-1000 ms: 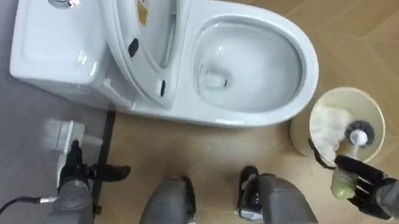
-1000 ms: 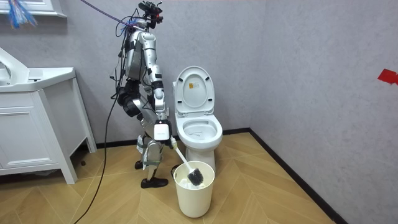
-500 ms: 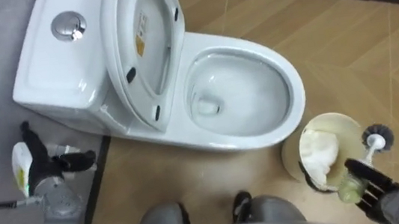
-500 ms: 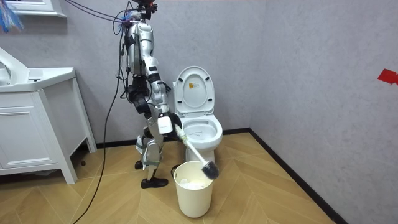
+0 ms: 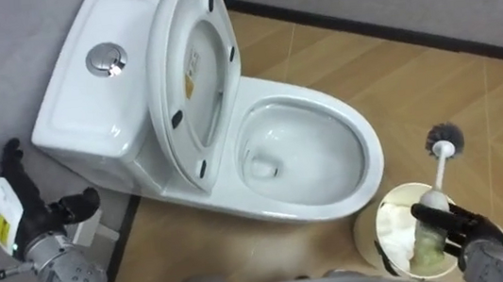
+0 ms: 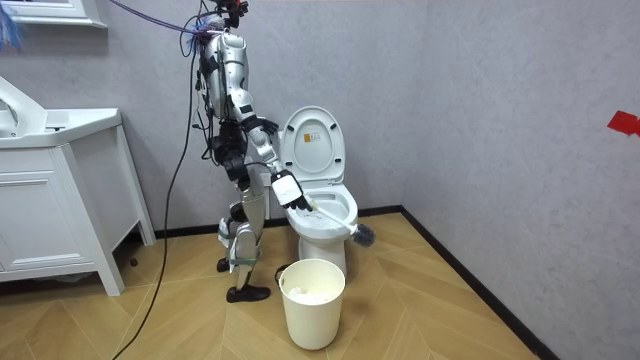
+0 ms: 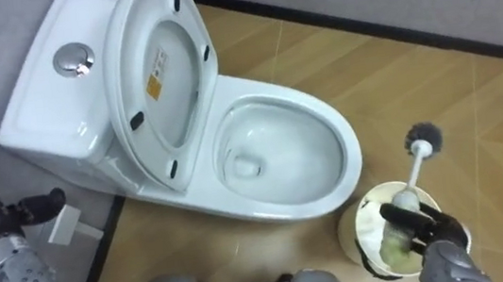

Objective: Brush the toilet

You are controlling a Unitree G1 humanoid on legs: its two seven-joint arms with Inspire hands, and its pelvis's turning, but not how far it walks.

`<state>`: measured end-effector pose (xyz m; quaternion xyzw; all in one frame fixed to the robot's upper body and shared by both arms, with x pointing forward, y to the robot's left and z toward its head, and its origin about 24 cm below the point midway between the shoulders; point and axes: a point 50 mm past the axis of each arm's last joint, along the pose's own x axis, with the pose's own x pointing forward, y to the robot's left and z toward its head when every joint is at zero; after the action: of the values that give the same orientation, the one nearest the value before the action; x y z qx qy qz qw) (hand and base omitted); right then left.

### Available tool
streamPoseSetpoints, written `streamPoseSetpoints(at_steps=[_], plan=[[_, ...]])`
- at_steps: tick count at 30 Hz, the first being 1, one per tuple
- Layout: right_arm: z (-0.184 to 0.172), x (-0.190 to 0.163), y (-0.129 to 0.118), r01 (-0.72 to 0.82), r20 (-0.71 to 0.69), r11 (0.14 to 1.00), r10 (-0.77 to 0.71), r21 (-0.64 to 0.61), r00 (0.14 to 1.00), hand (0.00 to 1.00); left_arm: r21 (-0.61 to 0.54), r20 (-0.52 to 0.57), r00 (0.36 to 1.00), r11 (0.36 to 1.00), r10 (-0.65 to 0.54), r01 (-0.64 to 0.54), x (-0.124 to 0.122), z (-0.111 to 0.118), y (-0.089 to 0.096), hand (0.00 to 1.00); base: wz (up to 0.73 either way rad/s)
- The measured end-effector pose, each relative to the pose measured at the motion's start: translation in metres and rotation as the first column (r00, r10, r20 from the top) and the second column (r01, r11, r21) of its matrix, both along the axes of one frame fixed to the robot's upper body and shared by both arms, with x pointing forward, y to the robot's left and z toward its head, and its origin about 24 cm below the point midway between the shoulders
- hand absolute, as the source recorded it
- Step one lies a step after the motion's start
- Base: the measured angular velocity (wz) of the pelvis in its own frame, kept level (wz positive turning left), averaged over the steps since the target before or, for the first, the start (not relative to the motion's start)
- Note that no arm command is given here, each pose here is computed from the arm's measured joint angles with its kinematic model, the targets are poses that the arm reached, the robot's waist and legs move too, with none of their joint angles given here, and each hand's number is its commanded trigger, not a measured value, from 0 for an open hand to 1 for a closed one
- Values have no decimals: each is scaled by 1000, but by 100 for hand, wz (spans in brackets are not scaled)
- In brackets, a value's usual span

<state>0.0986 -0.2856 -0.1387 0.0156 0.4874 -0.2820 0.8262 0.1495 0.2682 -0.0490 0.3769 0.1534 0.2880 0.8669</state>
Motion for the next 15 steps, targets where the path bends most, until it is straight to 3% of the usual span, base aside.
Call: streamPoseSetpoints(at_steps=[5,15], plan=[[3,12,7,-167,29,986,167,-23,985,100,105,62,991,988,-120,113,13,18,-8,0,2],[7,30,15,-387,19,918,390,-85,921,100,152,42,981,971,-191,183,15,17,-12,0,0]])
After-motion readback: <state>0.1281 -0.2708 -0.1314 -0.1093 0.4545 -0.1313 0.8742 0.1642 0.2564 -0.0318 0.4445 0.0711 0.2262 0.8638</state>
